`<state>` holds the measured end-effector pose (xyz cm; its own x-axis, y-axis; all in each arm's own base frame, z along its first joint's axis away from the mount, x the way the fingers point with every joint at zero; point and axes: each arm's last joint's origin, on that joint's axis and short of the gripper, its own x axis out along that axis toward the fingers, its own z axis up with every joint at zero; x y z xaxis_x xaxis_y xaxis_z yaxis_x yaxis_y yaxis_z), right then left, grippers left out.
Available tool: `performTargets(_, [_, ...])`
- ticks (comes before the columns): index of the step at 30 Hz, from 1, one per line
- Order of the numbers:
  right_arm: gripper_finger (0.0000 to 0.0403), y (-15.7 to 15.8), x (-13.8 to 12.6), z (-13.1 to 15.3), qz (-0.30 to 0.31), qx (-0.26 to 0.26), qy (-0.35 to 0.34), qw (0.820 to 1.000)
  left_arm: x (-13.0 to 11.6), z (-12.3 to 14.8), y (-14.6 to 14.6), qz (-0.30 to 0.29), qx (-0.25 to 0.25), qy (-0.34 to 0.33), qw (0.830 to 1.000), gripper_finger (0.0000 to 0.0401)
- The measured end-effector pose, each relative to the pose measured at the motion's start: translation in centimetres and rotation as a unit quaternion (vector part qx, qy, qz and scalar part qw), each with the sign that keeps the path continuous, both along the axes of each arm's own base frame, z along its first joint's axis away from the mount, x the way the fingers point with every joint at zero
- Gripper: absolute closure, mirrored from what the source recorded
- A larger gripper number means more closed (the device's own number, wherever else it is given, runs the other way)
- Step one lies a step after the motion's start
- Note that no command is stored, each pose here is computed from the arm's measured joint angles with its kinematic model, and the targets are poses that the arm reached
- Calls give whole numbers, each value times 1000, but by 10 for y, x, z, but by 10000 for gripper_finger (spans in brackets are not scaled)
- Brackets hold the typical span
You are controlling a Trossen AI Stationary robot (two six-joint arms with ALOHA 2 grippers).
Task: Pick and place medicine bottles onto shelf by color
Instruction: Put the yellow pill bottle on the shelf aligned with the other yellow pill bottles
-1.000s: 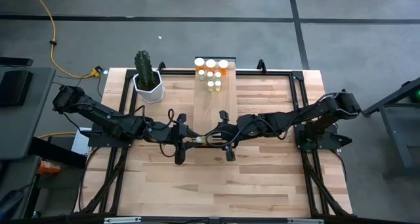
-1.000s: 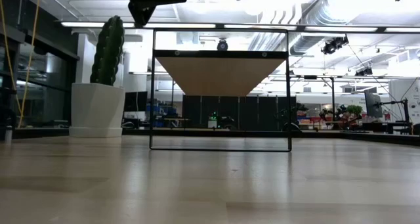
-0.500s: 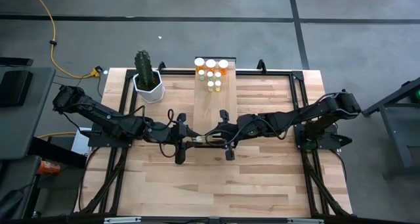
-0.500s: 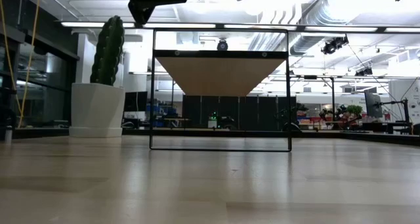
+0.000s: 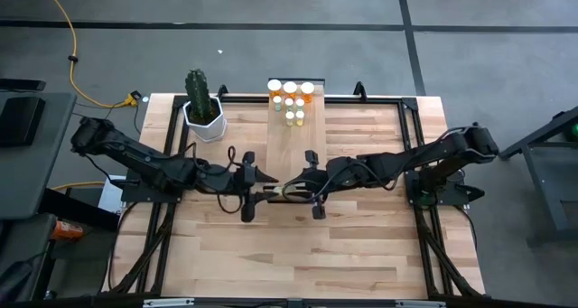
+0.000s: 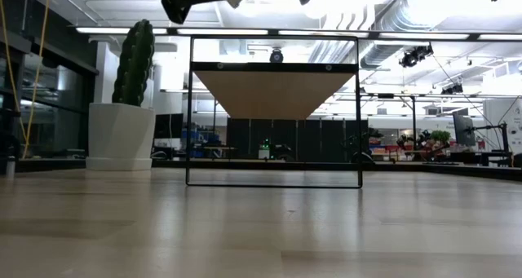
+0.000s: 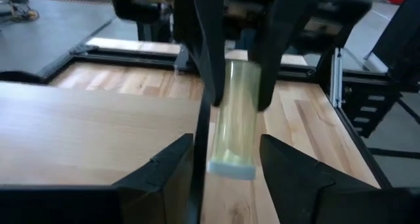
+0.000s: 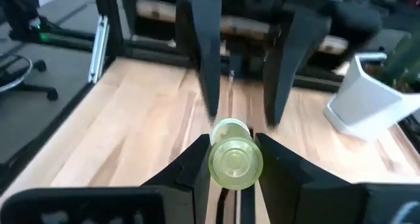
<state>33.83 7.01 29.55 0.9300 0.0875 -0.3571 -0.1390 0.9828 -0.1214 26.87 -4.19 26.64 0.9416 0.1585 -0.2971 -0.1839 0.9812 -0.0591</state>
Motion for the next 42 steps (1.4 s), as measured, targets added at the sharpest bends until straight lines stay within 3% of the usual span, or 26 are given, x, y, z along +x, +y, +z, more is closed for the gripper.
performTargets(7, [308, -11, -16, 9, -28, -18, 34, 999, -12, 15, 2, 16, 9, -23, 1000, 228])
performTargets(11, [308, -15, -33, 19, -40, -35, 52, 997, -17, 13, 1, 47, 50, -56, 996, 230])
performTargets(19, [308, -15, -48, 15, -50, -34, 81, 995, -32, -5, 8, 33, 68, -221, 972, 231])
performTargets(22, [308, -14, -49, -8, -43, -31, 42, 998, -36, -7, 10, 7, 62, -254, 965, 231])
performTargets(25, [308, -16, -52, -22, -32, -31, -60, 997, -36, -7, 12, -14, 62, -264, 962, 231])
performTargets(29, [308, -22, -60, -24, -14, -18, -247, 969, -35, -3, 13, -29, 67, -292, 954, 231])
performTargets(31, [308, -24, -63, -25, 2, -11, -305, 952, -33, -5, 13, -35, 74, -298, 951, 231])
performTargets(34, [308, -26, -63, -24, 22, -4, -349, 937, -27, -6, 12, -37, 78, -337, 938, 231])
performTargets(40, [308, -21, -44, -21, 35, 5, -385, 922, -10, -27, 9, -28, 91, -393, 915, 231])
performTargets(42, [308, -19, -34, -21, 37, 6, -385, 922, -4, -34, 8, -29, 97, -381, 919, 231])
